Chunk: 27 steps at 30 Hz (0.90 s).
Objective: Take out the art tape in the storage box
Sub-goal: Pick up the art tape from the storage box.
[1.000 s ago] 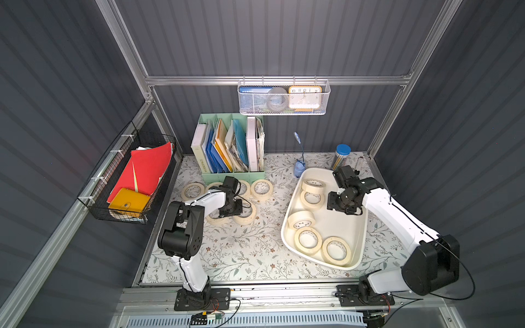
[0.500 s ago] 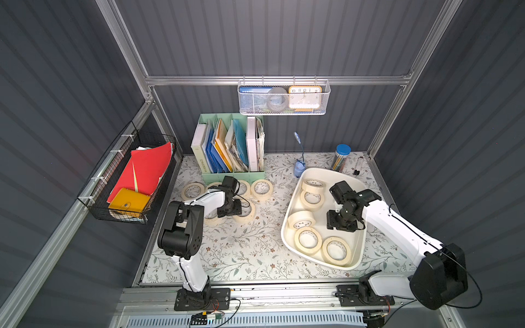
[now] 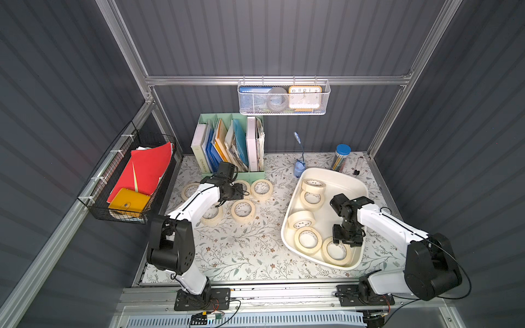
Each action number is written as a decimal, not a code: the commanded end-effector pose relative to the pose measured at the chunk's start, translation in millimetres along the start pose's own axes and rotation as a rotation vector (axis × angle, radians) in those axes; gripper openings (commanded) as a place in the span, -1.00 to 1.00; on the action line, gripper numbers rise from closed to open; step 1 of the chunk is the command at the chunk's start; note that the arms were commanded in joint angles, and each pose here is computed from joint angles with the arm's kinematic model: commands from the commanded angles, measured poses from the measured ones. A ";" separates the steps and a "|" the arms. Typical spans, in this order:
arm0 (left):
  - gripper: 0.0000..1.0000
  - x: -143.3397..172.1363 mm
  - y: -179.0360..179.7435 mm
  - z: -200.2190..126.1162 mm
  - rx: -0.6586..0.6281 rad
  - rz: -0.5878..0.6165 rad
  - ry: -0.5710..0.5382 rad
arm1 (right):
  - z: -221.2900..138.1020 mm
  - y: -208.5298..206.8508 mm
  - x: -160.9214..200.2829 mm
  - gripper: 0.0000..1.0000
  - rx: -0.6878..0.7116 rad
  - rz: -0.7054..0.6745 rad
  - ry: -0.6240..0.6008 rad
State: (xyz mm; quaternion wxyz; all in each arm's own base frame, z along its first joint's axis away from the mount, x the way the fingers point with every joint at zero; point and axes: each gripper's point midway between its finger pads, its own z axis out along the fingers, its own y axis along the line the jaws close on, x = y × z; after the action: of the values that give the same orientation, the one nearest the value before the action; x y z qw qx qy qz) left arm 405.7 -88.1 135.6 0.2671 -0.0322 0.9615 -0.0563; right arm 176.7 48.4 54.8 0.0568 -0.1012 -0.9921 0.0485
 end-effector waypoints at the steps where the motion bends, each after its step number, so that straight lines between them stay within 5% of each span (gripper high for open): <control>1: 0.44 0.6 -5.4 -18.3 0.023 0.024 -0.003 | 5.0 1.0 -0.3 0.35 -0.017 0.017 0.023; 10: 0.44 -1.9 -5.1 -30.1 0.029 0.017 -0.037 | 20.0 2.7 -5.7 0.21 -0.022 0.030 0.075; 18: 0.44 -8.7 -8.6 -39.3 0.041 0.015 -0.061 | 2.8 -7.1 -16.9 -0.55 0.008 0.037 0.007; 27: 0.45 -17.9 -36.1 -53.5 0.063 0.080 -0.084 | -41.0 -9.5 -52.4 -0.95 0.018 0.044 -0.117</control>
State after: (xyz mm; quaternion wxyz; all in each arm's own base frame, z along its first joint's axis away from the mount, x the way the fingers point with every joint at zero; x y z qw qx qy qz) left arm 397.2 -106.1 175.5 0.2983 -0.0093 0.9517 -0.0719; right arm 216.4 36.3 73.2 0.0237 -0.1207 -0.9909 0.0538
